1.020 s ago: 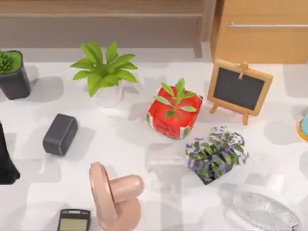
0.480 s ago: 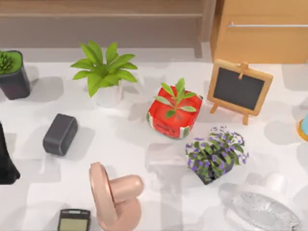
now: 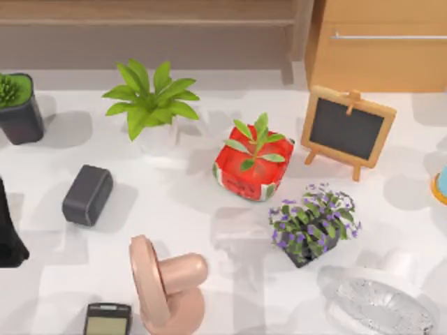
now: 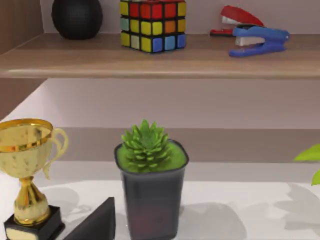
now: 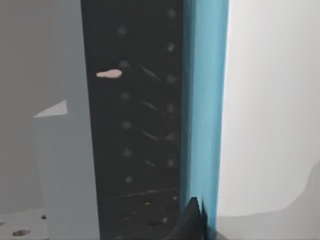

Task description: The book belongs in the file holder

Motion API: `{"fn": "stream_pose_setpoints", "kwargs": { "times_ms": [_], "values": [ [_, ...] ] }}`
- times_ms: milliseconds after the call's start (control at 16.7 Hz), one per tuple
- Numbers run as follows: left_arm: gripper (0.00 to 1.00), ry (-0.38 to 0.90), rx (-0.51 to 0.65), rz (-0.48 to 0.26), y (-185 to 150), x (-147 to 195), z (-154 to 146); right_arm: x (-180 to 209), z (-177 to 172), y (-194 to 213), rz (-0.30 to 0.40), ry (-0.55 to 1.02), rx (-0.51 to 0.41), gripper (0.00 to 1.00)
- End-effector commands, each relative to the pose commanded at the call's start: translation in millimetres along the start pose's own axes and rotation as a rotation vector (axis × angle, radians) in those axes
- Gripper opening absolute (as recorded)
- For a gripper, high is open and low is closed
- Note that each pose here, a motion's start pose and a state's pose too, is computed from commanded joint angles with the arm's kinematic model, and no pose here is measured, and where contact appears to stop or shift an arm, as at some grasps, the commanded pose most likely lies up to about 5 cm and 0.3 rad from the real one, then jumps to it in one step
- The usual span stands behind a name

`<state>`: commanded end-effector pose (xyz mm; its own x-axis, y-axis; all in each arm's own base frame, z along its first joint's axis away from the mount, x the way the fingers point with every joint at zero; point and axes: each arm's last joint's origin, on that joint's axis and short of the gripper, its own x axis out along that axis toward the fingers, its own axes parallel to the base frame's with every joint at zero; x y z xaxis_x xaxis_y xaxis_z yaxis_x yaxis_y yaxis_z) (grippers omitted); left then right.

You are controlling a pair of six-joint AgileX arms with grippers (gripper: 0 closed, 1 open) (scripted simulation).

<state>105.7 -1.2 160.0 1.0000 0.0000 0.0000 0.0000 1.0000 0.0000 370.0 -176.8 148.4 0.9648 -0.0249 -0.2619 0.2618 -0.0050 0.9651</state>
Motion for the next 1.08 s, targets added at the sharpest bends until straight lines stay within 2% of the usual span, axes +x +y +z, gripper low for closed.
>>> {"fn": "stream_pose_setpoints", "kwargs": {
  "times_ms": [720, 1080],
  "values": [
    [1.00, 0.000, 0.000, 0.000, 0.0, 0.0, 0.0, 0.0, 0.0, 0.0, 0.000, 0.000, 0.000, 0.98],
    [1.00, 0.000, 0.000, 0.000, 0.0, 0.0, 0.0, 0.0, 0.0, 0.0, 0.000, 0.000, 0.000, 1.00]
  ]
}}
